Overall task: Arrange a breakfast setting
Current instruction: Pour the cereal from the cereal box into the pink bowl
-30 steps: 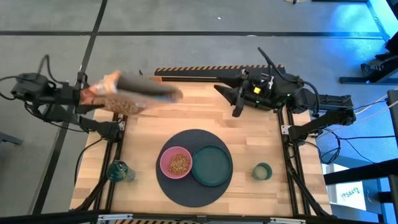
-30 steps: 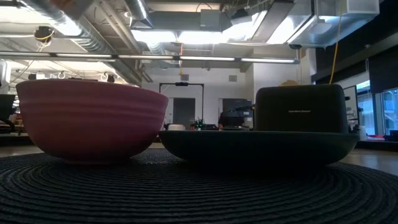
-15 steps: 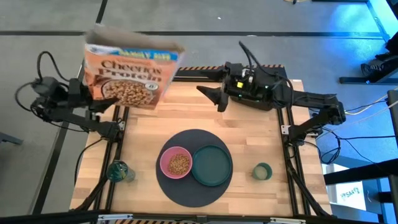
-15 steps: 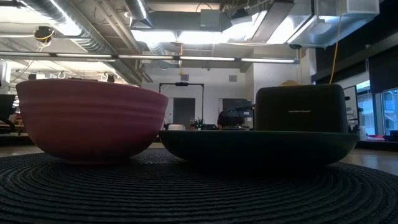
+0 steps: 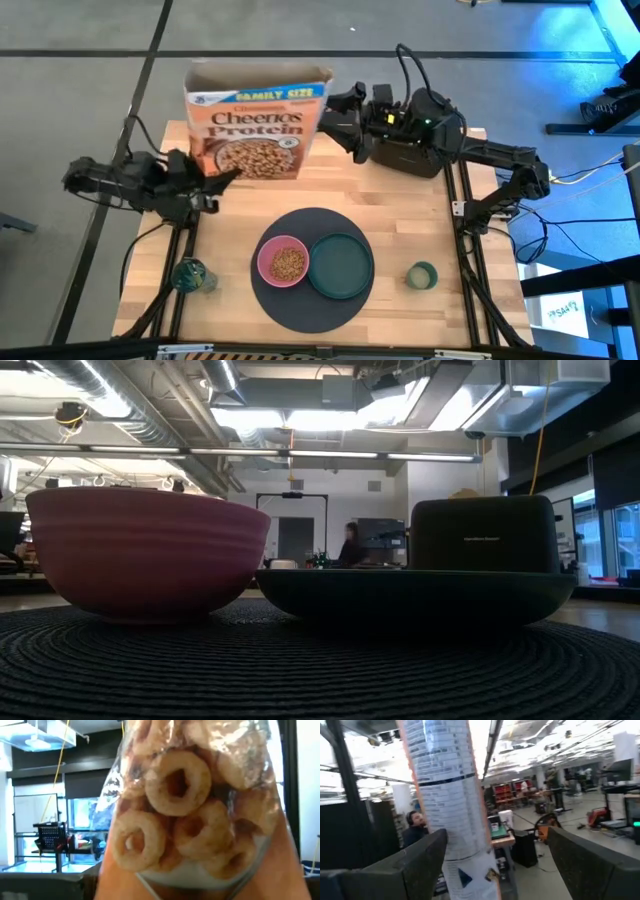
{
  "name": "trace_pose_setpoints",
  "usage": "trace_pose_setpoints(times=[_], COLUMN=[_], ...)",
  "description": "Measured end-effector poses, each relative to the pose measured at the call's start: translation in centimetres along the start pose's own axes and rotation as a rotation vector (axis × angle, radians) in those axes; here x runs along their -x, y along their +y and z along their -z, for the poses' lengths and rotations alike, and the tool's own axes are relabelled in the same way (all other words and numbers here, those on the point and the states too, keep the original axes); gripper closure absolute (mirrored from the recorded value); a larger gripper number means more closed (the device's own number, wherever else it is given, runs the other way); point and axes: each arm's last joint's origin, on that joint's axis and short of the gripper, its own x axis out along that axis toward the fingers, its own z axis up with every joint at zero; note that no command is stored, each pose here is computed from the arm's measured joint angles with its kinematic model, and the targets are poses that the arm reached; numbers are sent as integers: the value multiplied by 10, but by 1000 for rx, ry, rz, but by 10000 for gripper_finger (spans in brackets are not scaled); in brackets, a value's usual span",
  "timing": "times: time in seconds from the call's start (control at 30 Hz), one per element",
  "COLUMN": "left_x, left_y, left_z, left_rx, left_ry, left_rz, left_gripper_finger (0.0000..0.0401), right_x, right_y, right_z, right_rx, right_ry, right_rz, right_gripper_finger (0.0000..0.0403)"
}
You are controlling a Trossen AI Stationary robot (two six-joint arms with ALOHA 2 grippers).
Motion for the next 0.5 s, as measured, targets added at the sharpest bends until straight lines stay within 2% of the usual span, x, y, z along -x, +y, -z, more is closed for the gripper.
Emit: trace_pose_setpoints(times=[0.27,0.4,0.5], left_x=[-29,-41,-47], left_y=[-2,-1,0], left_z=[23,30,36], left_rx=[6,41,66], left_ry=[34,10,14], left_rz=[-56,-33,-31], left_gripper_finger=[207,207,207], right_x=[0,1,2], right_y=[2,1,-3], right_z=[5,7,9], right_rx=[-1,-7,-14], right_ry=[70,98,127], right_rz=[-108,-104,-85], right_gripper_finger=[66,68,94])
